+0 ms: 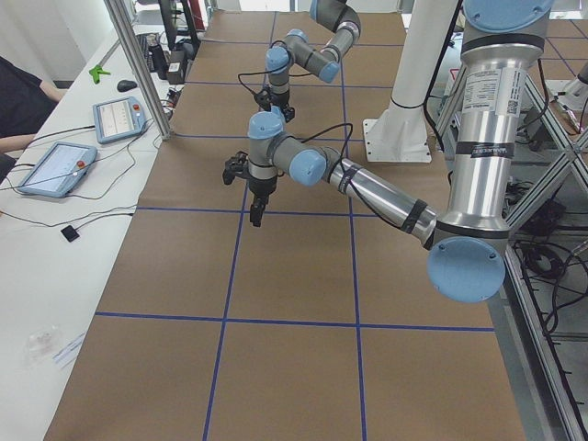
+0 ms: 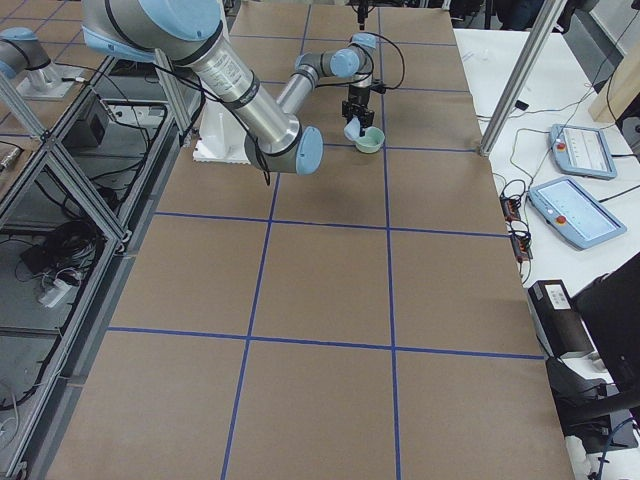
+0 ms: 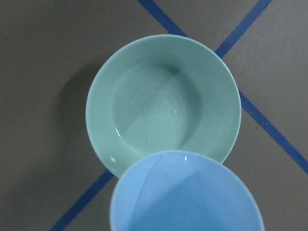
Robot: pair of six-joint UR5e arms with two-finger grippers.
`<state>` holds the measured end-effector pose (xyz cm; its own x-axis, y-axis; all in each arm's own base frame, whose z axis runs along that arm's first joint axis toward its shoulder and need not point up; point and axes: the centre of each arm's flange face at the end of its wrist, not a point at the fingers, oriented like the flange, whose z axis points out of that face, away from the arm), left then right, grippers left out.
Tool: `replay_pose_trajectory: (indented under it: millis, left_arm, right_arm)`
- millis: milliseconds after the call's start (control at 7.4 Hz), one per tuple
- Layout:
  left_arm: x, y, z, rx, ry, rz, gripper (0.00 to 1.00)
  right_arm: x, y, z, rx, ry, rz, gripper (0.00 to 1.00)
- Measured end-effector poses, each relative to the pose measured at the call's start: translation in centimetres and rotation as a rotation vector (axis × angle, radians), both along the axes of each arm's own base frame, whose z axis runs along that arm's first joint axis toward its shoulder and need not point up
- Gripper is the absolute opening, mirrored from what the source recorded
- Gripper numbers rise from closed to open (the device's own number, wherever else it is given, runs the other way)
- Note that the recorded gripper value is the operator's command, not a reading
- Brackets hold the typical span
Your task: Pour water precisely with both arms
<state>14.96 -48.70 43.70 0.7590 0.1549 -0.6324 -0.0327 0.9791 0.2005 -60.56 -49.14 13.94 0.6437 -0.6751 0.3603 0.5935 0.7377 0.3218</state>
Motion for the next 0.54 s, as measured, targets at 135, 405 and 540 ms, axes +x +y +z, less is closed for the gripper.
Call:
replay_pose_trajectory:
  millis: [135,405,540]
  left_arm:
    - [-0.01,0.00,0.00,0.000,0.000,0.000,1.00]
    - [-0.04,-0.01,0.00,-0.001,0.000,-0.001,1.00]
    - [-0.04,-0.01,0.00,0.000,0.000,-0.001,1.00]
  right_arm:
    - [0.00,-0.20,-0.25,-0.007,0.017,-0.006,0.00]
    - [0.02,-0.30,-0.15,-0.024,0.047,-0.009,0.00]
    - [-0.02,-0.36,-0.17,-0.037,0.070,-0.009,0.00]
